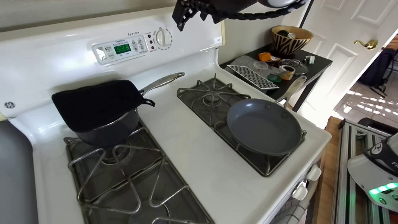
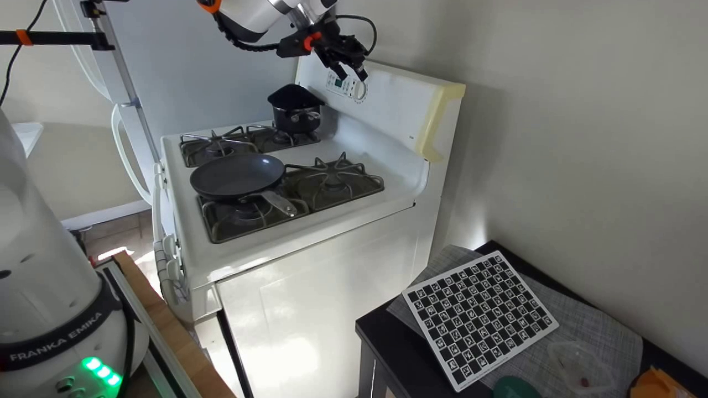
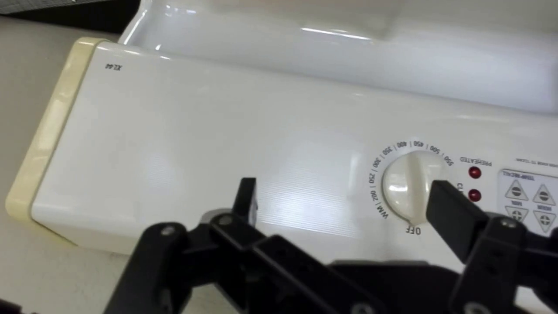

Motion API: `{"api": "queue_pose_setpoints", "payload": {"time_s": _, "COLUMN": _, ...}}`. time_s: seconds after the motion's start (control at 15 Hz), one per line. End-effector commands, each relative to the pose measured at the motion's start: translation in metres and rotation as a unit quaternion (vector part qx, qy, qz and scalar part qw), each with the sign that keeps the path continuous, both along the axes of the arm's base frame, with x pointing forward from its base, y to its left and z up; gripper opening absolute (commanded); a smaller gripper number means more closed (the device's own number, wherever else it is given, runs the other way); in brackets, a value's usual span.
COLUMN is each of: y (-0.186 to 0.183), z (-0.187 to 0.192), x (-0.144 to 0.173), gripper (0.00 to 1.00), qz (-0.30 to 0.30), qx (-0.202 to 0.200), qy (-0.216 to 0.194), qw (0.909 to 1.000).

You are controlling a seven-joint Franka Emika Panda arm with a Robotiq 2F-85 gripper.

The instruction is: Turn the switch on the stove to the right

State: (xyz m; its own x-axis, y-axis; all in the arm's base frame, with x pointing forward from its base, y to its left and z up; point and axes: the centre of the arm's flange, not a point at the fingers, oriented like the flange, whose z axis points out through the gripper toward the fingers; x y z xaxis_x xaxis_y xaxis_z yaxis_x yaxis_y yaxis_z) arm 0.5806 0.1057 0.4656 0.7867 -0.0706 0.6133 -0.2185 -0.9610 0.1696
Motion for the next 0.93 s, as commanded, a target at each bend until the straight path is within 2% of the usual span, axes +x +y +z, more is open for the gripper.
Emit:
{"api": "queue_pose_setpoints", "payload": {"time_s": 0.0, "y": 0.024, "z": -0.013, "x": 0.031, "gripper": 1.0, "qz": -0.002, "qx": 0.016, "qy": -0.017, "qw": 0.9997}}
{"api": "queue_pose_setpoints", "payload": {"time_s": 0.4, "y": 0.042, "z": -0.025, "x": 0.052, "gripper": 1.0, "qz": 0.005, "qx": 0.023, "qy": -0.014, "qw": 0.9996}}
{"api": "queue_pose_setpoints", "payload": {"time_s": 0.47, "y": 0.044, "z": -0.027, "x": 0.054, "gripper": 0.97, "qz": 0.005, "qx": 0.024, "qy": -0.012, "qw": 0.9996}}
{"api": "queue_pose_setpoints", "payload": {"time_s": 0.53, "y": 0.046, "z": -0.029, "x": 0.056, "gripper": 0.9, "qz": 0.005, "qx": 0.024, "qy": -0.01, "qw": 0.9997}}
{"api": "queue_pose_setpoints", "payload": {"time_s": 0.6, "y": 0.048, "z": -0.03, "x": 0.057, "gripper": 0.77, "qz": 0.007, "qx": 0.024, "qy": -0.01, "qw": 0.9996}}
{"api": "queue_pose_setpoints", "payload": {"time_s": 0.87, "y": 0.052, "z": -0.034, "x": 0.062, "gripper": 0.42, "qz": 0.006, "qx": 0.025, "qy": -0.009, "qw": 0.9996}}
